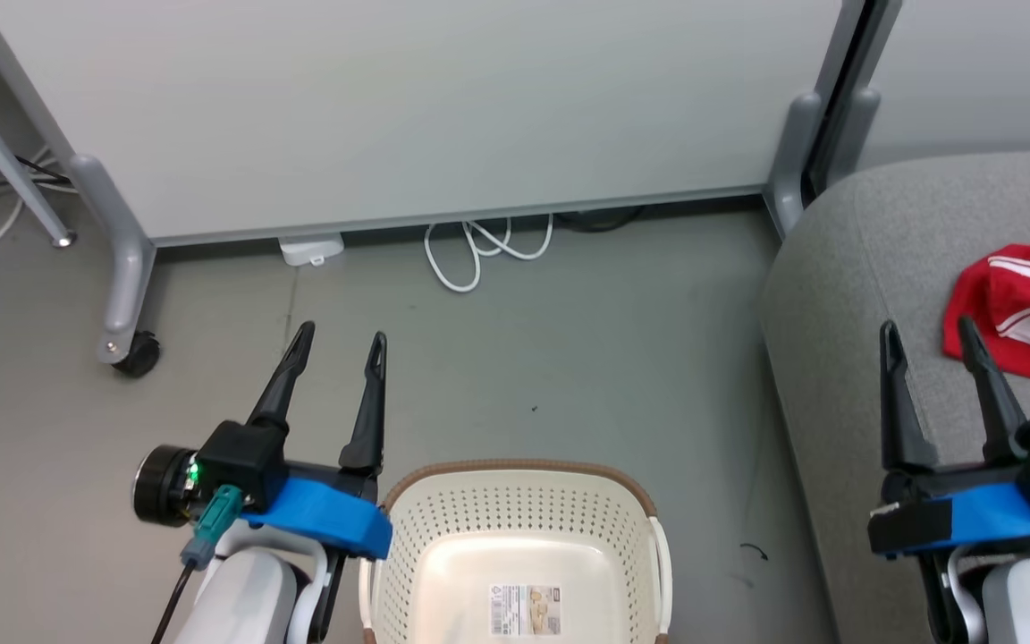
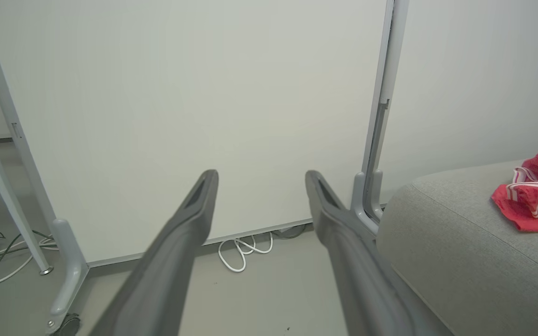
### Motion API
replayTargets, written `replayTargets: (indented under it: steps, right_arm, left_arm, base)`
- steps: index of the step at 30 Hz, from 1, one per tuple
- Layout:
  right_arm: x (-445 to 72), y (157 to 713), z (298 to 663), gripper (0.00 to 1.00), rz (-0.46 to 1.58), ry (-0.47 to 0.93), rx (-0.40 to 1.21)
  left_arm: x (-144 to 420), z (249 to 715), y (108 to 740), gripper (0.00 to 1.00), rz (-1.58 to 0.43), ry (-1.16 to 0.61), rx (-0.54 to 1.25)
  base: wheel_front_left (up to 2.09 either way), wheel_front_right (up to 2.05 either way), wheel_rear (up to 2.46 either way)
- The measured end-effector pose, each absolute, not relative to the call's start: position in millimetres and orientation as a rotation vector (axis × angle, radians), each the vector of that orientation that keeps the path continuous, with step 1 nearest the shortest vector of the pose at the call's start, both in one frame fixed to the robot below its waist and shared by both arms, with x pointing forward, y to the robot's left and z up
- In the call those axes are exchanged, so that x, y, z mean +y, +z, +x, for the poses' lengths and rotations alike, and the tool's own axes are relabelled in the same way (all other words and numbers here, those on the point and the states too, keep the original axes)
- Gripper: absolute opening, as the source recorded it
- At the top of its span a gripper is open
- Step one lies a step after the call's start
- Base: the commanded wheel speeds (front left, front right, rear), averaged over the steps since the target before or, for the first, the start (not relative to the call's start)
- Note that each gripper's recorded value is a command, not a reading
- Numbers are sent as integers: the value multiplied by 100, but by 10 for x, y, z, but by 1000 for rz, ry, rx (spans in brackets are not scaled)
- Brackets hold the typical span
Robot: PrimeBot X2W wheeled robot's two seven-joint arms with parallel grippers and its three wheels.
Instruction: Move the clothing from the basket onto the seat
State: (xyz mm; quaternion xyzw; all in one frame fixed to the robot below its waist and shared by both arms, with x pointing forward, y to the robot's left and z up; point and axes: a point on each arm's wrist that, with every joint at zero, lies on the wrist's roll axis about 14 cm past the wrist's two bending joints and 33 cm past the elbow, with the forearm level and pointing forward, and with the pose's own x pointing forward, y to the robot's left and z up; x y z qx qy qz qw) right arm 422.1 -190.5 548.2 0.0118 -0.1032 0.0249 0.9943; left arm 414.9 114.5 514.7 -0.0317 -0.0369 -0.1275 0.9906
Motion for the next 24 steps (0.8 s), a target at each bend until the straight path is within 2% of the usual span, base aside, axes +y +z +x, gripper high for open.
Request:
replayTargets:
  steps: [11,24]
  right_arm:
    - [-1846,5402,3963,100,33,58,-184]
    - [-1892,5297,3842,100,50,41,-155]
  left_arm:
    - [1399,3877,5138,100,-67,-181,-80]
    - [1383,3861,5101,100,-79,-179,-74]
  base:
    - [0,0,0]
    - [0,0,0]
